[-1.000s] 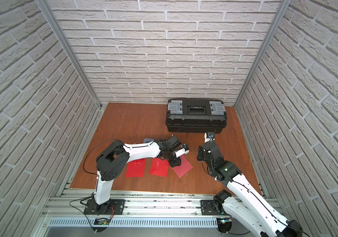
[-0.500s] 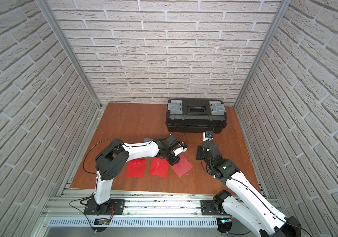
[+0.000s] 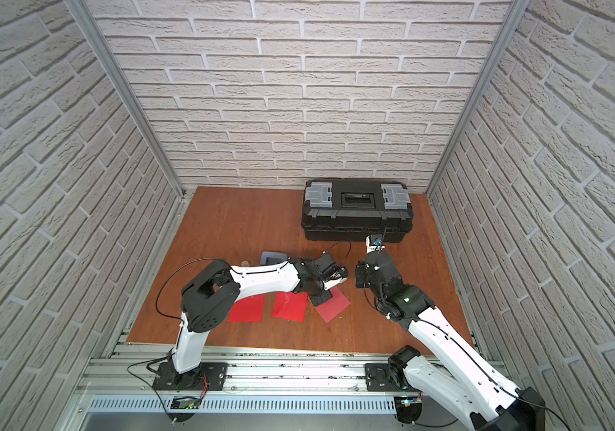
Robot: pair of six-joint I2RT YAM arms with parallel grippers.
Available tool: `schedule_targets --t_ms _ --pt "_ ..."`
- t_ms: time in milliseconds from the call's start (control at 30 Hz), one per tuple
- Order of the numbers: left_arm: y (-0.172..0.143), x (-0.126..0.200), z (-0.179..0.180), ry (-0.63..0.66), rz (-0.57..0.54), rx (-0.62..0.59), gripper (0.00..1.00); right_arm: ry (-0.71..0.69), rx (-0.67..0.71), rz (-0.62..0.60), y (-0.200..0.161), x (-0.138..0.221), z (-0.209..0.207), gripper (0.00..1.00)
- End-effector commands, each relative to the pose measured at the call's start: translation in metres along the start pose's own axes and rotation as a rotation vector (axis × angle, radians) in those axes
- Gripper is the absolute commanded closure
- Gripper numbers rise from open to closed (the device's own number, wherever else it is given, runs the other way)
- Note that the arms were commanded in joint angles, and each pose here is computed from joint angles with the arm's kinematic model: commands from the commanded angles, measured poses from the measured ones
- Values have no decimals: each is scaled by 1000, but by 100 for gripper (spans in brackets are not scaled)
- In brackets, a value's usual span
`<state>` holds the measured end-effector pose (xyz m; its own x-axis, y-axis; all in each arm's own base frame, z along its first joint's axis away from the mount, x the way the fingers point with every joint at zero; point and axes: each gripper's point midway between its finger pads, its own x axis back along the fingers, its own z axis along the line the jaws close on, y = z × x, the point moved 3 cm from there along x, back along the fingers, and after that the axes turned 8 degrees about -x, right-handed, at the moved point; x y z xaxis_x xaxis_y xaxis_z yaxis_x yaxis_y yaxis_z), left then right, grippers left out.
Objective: Seal the envelope with a glue stick
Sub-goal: Seal the envelope at the center of the board.
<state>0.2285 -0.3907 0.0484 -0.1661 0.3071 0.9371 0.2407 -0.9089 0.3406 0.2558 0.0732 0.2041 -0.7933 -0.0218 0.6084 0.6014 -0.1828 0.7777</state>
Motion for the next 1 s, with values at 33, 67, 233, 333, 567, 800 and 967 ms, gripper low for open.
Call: schedule_targets --t_ms 33,67,233,333,567,800,967 --pt "-36 -19 -30 -201 127 72 94 -19 -4 -19 5 -17 4 97" --pt "-34 -18 -30 -204 119 82 94 -31 1 -6 3 -22 4 97" --pt "-38 -21 -32 -221 144 142 95 -66 44 -18 19 -39 13 97" --pt "-44 -25 -30 -222 139 140 95 -62 32 -64 31 -47 17 98" --pt "-39 -37 -19 -198 67 130 95 2 27 -68 21 -70 29 97" --pt "-54 -36 -24 -127 143 99 93 20 94 5 19 -70 36 97" --pt "-62 -42 -29 -75 221 44 89 -94 89 -18 26 -60 17 98"
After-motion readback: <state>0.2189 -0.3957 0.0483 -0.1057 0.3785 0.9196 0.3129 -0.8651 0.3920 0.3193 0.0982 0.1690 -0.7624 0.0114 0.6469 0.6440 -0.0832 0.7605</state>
